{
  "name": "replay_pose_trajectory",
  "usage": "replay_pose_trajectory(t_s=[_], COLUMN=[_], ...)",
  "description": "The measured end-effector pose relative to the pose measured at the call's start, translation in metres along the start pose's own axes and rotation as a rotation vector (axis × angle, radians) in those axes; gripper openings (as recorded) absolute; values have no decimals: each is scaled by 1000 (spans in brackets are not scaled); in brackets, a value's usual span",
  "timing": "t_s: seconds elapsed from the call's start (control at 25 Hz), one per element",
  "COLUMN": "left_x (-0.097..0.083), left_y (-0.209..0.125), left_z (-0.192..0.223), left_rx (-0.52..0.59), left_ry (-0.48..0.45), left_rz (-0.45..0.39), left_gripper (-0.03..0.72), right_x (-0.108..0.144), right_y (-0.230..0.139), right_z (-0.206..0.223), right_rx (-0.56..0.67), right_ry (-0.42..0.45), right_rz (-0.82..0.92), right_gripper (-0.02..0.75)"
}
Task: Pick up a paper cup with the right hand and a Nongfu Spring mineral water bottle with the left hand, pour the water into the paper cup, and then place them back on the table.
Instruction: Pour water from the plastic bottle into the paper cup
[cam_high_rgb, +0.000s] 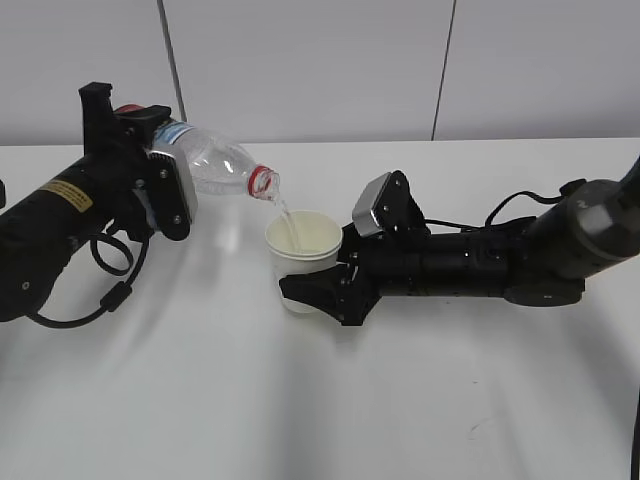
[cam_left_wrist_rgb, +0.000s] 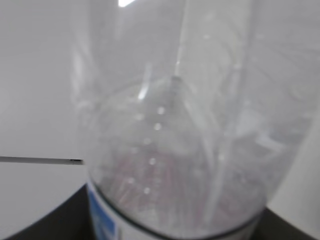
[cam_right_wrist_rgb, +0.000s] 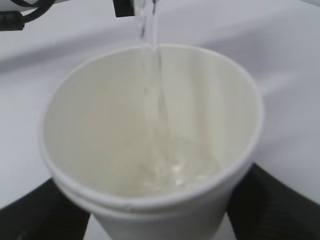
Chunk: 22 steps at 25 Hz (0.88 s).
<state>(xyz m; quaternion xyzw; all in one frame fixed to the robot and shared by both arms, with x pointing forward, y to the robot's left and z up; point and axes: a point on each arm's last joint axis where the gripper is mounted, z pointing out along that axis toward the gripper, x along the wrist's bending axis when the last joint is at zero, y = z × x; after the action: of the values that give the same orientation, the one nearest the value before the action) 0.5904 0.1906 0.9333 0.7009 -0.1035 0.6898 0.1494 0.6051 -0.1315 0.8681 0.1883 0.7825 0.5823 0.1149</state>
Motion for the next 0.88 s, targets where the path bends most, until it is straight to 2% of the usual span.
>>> replay_pose_trajectory(t_s=[0.88], left_x=[2], left_y=[0], left_z=[1], left_rx=[-1], left_ry=[13], left_rz=[2], left_gripper=[361], right_x=[0], right_y=[-1], right_z=[0], right_rx=[6], right_ry=[-3], right_rz=[2], right_gripper=[561])
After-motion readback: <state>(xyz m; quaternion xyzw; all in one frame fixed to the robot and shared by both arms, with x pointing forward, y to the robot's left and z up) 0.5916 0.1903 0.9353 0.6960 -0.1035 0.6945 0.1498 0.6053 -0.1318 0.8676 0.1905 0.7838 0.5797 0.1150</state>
